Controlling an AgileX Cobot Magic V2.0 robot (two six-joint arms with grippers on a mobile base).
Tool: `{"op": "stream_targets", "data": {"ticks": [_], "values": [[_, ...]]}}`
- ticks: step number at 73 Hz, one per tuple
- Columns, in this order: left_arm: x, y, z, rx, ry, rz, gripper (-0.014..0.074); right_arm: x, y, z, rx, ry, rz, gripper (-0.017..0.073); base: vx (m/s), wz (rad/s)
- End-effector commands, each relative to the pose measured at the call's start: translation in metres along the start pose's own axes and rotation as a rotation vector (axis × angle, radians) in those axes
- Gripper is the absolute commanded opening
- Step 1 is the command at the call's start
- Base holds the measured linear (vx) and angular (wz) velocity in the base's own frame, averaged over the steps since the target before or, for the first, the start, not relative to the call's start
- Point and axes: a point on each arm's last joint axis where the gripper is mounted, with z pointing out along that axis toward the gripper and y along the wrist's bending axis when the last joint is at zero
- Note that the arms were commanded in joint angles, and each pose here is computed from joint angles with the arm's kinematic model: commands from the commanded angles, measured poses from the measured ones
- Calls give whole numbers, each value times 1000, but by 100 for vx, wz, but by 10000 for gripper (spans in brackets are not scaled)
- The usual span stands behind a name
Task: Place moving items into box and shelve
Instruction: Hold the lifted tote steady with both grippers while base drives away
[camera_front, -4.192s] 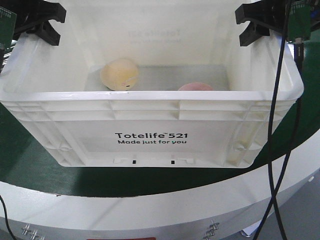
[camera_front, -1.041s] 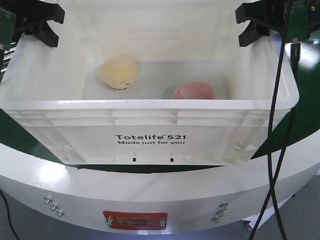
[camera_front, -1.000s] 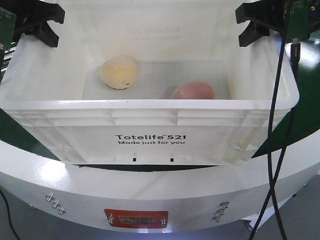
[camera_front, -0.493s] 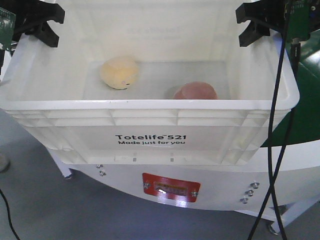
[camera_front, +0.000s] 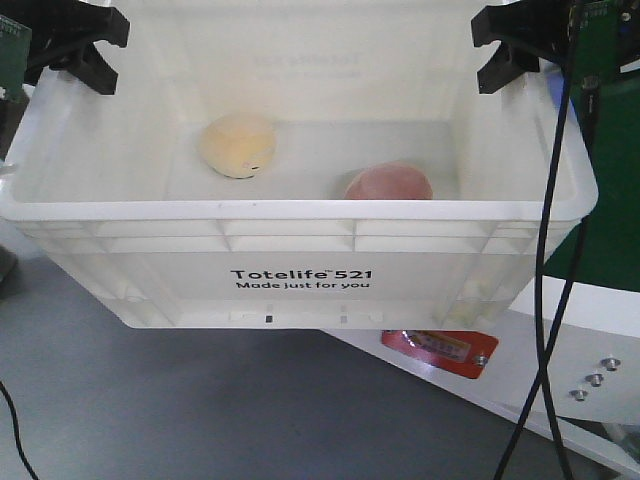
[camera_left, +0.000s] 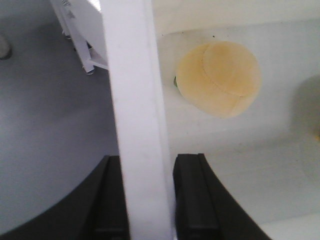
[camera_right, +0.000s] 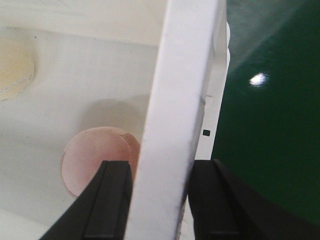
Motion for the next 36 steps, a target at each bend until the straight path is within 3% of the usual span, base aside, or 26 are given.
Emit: {"op": "stream_targets", "data": {"ticks": [1,36], "values": [[-7,-20,-36,139,-181,-10,-17,-11,20,-37,-130,-204,1,-10,-15,47],[-7,-20,-36,139,-181,-10,-17,-10,20,-37,-130,-203,1,-10,-13,56]]}}
